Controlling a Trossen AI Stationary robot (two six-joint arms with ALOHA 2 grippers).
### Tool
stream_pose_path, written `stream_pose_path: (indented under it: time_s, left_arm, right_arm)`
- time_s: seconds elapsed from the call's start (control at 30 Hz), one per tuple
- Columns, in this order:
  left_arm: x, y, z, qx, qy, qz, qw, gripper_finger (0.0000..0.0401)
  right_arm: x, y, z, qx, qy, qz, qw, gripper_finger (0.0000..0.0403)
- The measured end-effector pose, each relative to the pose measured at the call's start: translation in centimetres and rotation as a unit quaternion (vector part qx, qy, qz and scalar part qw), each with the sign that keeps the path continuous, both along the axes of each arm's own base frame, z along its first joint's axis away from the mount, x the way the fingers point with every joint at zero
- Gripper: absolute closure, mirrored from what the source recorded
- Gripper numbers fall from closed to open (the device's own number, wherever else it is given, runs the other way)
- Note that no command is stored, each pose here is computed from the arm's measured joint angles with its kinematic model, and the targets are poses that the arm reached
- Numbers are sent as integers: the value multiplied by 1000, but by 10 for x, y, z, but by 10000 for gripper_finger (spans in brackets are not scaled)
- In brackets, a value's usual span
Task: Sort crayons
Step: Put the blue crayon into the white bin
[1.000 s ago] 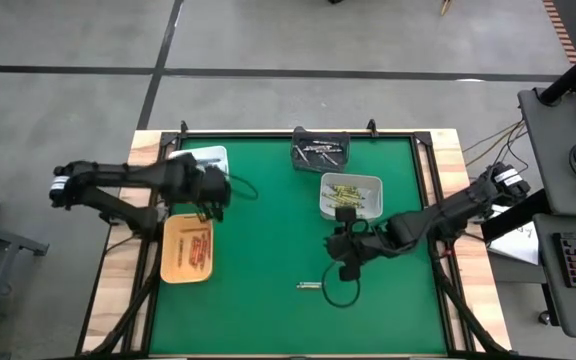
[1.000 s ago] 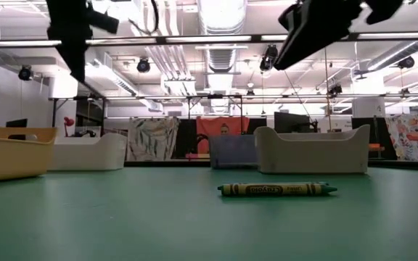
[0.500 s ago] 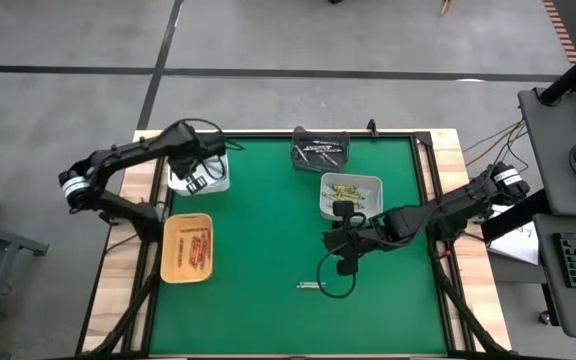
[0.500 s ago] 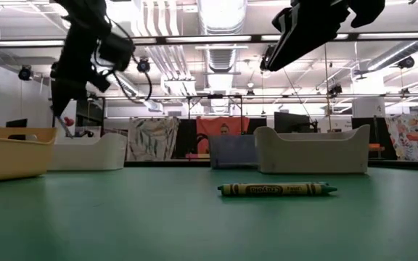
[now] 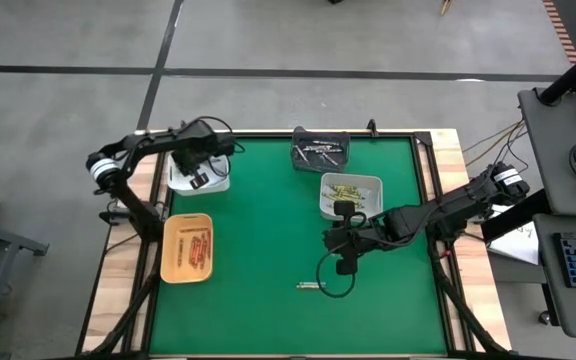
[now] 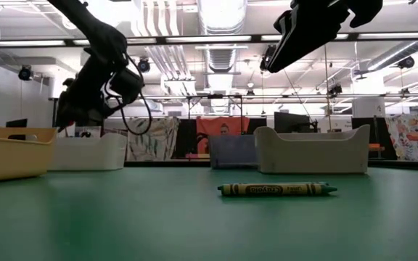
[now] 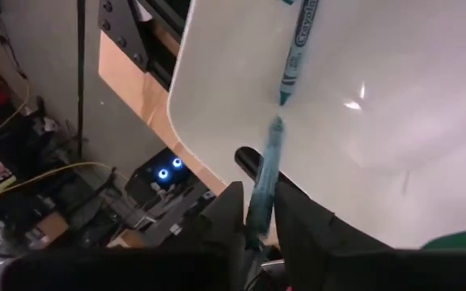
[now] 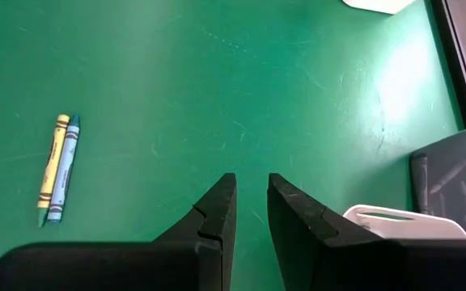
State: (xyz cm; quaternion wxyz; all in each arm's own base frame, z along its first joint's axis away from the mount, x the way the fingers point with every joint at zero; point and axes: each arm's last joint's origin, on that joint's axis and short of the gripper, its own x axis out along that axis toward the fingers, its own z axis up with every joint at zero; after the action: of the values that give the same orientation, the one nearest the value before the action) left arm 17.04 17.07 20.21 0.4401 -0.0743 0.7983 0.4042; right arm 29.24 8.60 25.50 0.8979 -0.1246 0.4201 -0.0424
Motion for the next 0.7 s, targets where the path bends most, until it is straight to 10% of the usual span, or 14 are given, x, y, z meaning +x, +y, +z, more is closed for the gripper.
stream_pose_path:
  time_s: [0.7]
  left_arm:
    - [15, -45, 34, 120, -114, 11, 986, 330]
  right_arm:
    - [0, 3, -1, 66, 5, -8, 998, 342]
